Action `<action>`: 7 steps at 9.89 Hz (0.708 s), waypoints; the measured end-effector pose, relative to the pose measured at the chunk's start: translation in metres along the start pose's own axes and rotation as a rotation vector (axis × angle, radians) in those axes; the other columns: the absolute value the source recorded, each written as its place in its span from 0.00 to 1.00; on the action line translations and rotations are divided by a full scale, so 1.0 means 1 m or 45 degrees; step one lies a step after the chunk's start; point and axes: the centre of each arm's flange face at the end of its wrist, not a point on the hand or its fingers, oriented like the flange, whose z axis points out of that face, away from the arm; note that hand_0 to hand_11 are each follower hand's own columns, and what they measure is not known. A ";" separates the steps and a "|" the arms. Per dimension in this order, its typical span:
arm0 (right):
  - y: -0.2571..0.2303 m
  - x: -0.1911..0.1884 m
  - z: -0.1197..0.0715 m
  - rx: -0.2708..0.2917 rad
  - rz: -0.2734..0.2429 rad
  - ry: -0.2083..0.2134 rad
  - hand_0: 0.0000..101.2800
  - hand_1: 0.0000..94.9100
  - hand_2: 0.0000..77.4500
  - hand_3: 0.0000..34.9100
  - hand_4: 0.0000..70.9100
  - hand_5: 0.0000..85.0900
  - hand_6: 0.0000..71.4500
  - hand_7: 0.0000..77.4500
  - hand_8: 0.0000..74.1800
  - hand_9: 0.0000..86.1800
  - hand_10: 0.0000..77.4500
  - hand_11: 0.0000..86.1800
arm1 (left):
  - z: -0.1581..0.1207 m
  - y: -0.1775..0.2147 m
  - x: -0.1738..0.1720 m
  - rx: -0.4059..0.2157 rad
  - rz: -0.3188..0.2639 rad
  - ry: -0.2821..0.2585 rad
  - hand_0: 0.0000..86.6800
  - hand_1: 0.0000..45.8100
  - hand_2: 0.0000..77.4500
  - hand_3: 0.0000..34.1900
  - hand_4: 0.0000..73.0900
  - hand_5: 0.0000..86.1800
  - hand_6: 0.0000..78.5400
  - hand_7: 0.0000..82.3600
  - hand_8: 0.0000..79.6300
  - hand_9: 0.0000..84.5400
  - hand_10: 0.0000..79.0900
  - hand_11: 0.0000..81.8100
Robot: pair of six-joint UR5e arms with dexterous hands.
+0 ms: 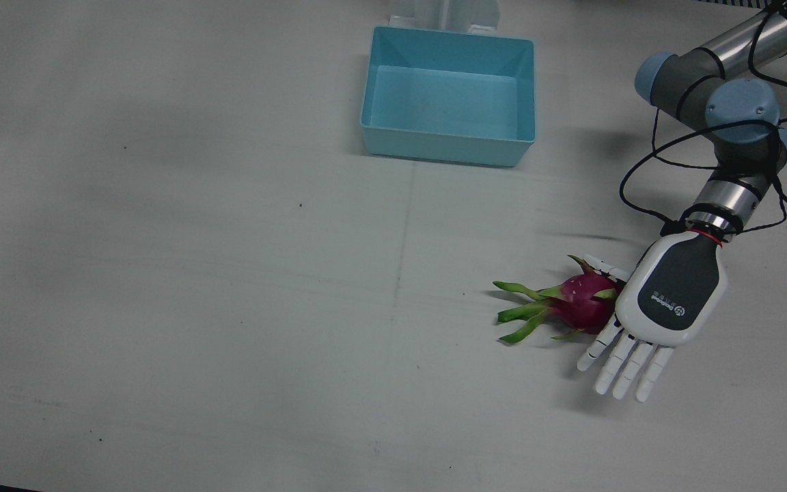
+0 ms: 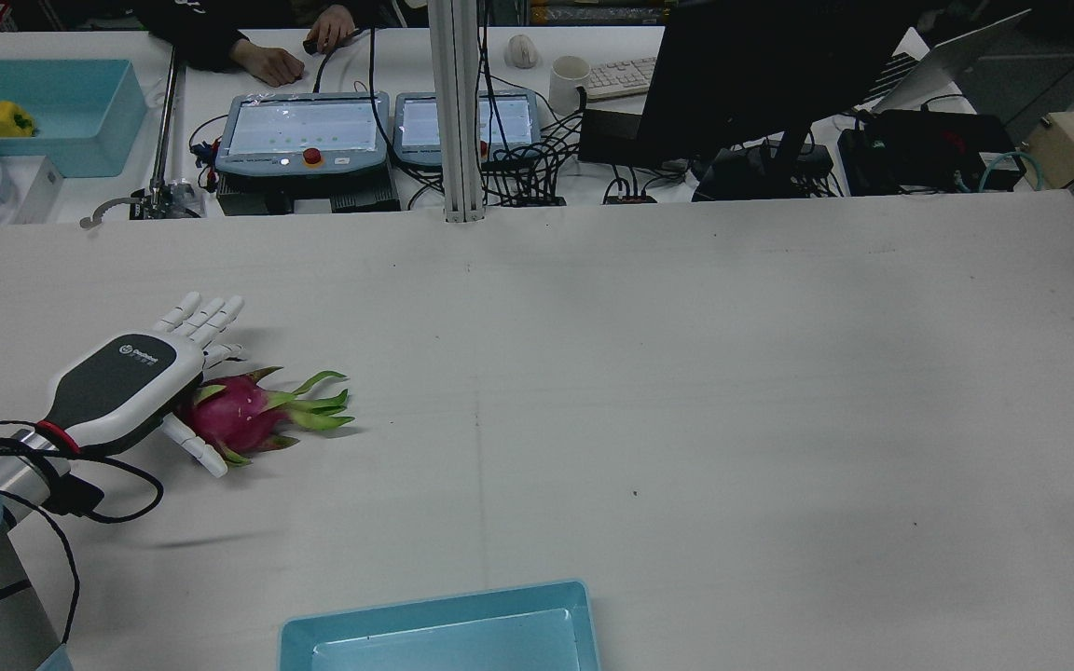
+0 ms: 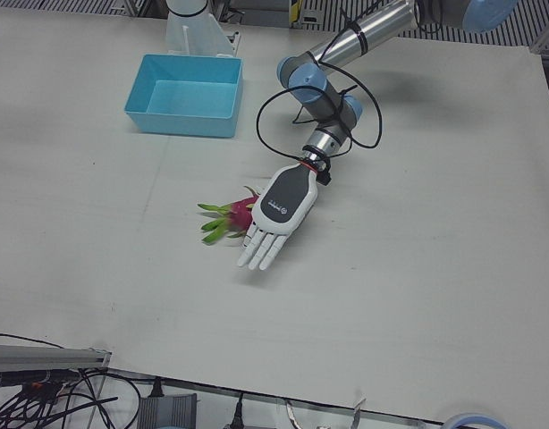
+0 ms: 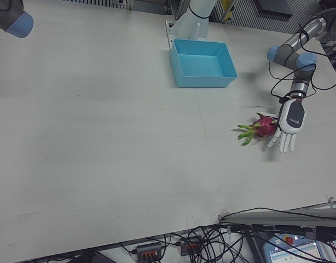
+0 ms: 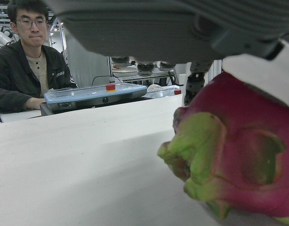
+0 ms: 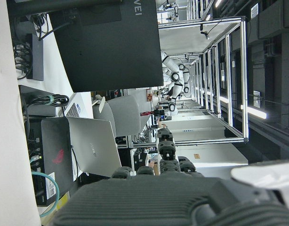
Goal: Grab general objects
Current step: 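Position the left hand's fingers around the dragon fruit, then close the left hand's fingers to grasp the dragon fruit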
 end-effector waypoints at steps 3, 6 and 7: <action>0.000 0.000 0.000 0.000 0.000 0.000 0.00 0.05 0.02 0.00 0.00 0.00 0.00 0.00 0.00 0.01 0.00 0.01 | 0.000 0.000 0.001 -0.003 -0.001 0.001 0.27 0.00 0.01 0.01 0.21 0.35 0.00 0.00 0.09 0.01 0.01 0.01; 0.000 0.000 0.000 0.000 0.000 0.000 0.00 0.05 0.02 0.00 0.00 0.00 0.00 0.00 0.00 0.01 0.00 0.01 | 0.000 0.001 0.001 -0.005 -0.001 0.002 0.24 0.00 0.01 0.00 0.27 0.43 0.00 0.00 0.09 0.01 0.01 0.01; 0.000 0.000 0.000 0.000 0.000 0.000 0.00 0.05 0.02 0.00 0.00 0.00 0.00 0.00 0.00 0.01 0.00 0.01 | 0.000 0.001 0.001 -0.005 -0.002 0.002 0.24 0.00 0.00 0.01 0.30 0.46 0.00 0.00 0.09 0.01 0.01 0.01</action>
